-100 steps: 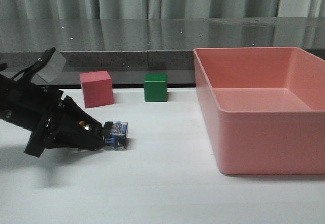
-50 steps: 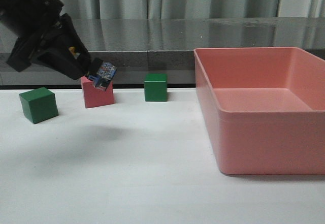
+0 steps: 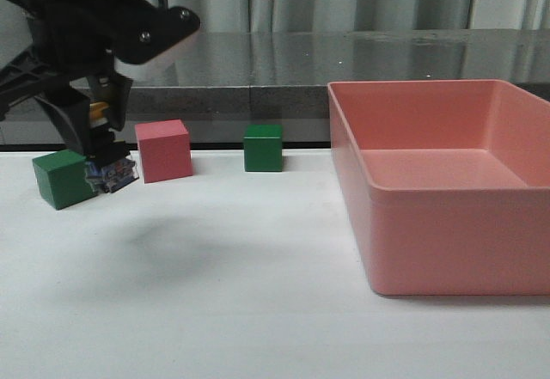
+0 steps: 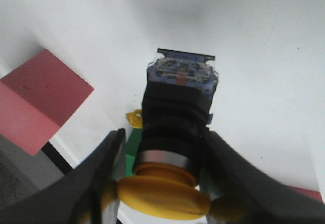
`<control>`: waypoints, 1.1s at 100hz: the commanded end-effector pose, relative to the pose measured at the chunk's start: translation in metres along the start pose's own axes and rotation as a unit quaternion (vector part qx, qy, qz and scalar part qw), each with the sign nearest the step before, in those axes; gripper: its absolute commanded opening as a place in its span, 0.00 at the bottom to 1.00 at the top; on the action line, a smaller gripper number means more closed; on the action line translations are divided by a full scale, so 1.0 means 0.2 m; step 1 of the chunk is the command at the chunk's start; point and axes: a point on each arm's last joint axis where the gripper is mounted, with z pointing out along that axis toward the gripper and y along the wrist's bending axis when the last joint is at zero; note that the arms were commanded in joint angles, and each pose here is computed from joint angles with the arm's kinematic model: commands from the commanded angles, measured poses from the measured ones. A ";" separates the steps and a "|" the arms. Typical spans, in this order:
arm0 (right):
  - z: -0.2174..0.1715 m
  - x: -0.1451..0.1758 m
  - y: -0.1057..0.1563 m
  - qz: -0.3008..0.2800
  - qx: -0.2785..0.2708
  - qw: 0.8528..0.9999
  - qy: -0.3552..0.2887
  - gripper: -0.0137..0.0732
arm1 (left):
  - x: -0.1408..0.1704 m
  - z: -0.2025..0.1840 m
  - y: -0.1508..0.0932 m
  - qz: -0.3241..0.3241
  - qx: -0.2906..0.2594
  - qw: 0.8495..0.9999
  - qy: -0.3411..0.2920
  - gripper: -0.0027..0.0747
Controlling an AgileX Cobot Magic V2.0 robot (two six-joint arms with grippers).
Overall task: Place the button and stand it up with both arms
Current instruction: 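Lift the button and rotate it upright with the left gripper, then set the button upright on the table, open the left gripper, lift away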
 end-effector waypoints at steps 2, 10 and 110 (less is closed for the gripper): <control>-0.01 -0.07 -0.02 0.008 0.021 0.999 -0.041 0.09 | -0.01 -0.05 0.03 0.006 -0.016 1.000 0.021 0.09; -0.01 -0.07 -0.02 0.008 0.020 0.999 -0.040 0.09 | -0.04 -0.01 0.03 0.002 -0.009 1.000 0.026 0.09; -0.01 -0.07 -0.02 0.008 0.020 0.999 -0.040 0.09 | -0.12 0.10 0.05 0.001 0.000 0.999 0.046 0.70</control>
